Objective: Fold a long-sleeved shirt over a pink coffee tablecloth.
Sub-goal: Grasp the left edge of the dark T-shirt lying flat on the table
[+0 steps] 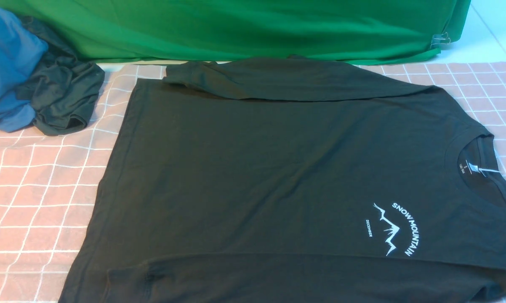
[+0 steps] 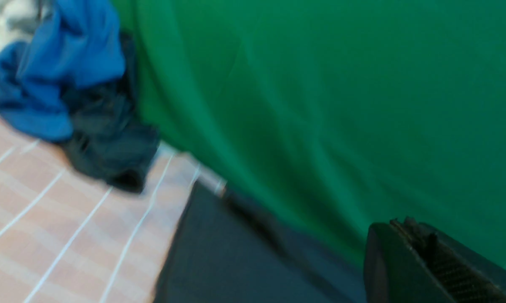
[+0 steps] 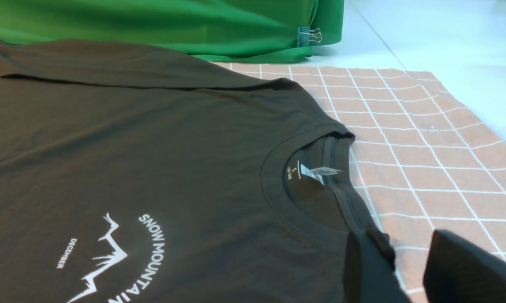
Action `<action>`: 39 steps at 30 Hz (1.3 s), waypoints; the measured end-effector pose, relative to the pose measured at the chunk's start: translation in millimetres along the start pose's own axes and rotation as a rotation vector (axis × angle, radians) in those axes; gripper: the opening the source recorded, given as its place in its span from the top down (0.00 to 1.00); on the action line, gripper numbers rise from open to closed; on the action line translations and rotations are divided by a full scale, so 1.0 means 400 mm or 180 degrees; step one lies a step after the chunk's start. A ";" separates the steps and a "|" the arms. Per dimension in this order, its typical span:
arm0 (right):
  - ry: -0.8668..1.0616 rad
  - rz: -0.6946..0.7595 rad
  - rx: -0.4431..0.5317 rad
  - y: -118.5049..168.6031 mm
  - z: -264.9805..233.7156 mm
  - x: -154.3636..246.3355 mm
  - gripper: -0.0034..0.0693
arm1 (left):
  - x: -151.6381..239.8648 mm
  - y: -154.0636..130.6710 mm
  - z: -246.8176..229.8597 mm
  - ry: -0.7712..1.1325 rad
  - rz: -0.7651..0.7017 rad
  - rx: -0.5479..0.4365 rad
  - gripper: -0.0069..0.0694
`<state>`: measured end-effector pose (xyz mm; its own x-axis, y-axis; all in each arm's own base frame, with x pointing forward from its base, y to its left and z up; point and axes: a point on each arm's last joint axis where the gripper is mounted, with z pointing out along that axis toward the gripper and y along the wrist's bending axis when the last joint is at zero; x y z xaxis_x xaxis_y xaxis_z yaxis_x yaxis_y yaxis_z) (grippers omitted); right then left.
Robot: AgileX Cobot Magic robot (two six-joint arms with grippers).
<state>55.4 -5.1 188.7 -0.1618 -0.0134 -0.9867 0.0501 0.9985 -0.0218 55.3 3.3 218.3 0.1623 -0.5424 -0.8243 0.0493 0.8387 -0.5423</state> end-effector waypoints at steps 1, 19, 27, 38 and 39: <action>-0.0025 0.0000 -0.0006 0.000 0.000 -0.002 0.61 | -0.010 -0.004 0.000 -0.0141 -0.0130 0.0055 0.89; -0.1368 0.0973 -0.0547 0.023 -0.024 -0.099 0.61 | -0.164 -0.125 0.123 0.1402 -0.0258 -0.0789 0.89; -0.1415 0.1393 -0.0675 0.023 -0.029 -0.112 0.66 | 0.017 -0.067 0.274 0.3813 0.0023 -0.1200 0.89; 0.0302 0.0780 -0.0638 0.037 0.002 -0.313 0.90 | 0.155 -0.034 0.303 0.4839 0.0712 -0.1370 0.89; 0.0544 0.0630 -0.0683 0.048 0.016 -0.323 0.90 | 0.162 -0.034 0.302 0.4876 0.0816 -0.1392 0.89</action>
<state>83.4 15.3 314.9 -0.3334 0.1727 -0.9268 -0.1088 0.9695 0.2198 184.3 -37.4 191.8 -0.9789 -0.1575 -0.1301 -0.1371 0.9787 -0.1530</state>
